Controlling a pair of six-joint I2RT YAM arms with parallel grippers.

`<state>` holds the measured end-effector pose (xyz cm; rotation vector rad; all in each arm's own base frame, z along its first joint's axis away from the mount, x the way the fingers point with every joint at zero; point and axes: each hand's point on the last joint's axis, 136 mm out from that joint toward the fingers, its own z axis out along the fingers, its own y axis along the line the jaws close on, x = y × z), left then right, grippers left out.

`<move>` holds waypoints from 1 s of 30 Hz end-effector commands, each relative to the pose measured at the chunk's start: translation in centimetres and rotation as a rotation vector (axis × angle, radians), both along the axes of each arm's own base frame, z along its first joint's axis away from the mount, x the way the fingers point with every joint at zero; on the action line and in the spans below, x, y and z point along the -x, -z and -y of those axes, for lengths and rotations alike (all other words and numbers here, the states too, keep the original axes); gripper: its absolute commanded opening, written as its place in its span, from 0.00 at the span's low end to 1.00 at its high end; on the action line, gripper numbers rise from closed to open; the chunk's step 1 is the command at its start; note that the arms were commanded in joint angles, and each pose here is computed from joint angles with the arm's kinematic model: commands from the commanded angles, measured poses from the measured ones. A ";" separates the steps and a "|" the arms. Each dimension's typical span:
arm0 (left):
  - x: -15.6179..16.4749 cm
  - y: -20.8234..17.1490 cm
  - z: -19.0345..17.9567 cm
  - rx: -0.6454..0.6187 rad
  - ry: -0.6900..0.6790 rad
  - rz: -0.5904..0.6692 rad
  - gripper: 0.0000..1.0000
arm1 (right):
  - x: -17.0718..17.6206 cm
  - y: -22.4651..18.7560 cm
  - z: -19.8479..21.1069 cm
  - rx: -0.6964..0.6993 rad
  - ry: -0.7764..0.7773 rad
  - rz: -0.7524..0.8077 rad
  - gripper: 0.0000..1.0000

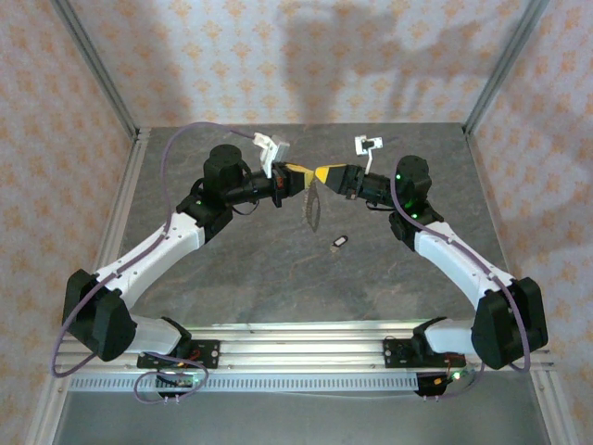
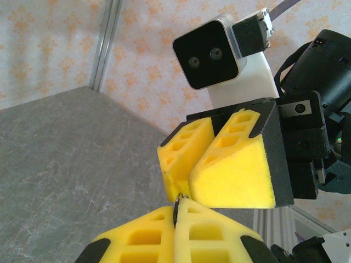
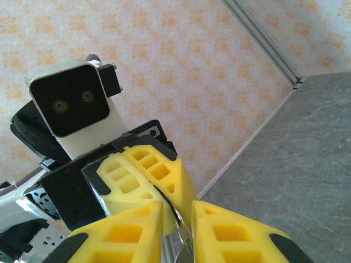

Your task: Put the keys on the keyring

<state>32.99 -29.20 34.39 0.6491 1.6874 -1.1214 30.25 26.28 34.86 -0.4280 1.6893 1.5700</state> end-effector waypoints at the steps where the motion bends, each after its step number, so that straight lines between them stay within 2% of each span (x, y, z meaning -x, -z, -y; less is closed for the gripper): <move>1: -0.2 -3.5 -0.4 0.059 -0.006 0.079 0.00 | 1.4 -0.8 -0.4 -0.007 -0.046 0.062 0.21; 20: -0.4 -3.0 -0.3 0.058 -0.003 0.062 0.00 | 1.2 -0.5 -0.6 -0.004 -0.033 0.059 0.20; 24: -0.4 -2.7 -0.2 0.059 0.005 0.054 0.00 | 0.8 -1.1 -0.5 -0.011 -0.015 0.069 0.13; 27: -0.3 -2.6 -0.1 0.062 0.012 0.045 0.00 | 0.5 -1.6 -0.5 -0.021 0.001 0.074 0.00; 30: -0.2 -2.6 -0.1 0.067 0.017 0.039 0.00 | 0.1 -1.9 -0.3 -0.034 0.022 0.076 0.00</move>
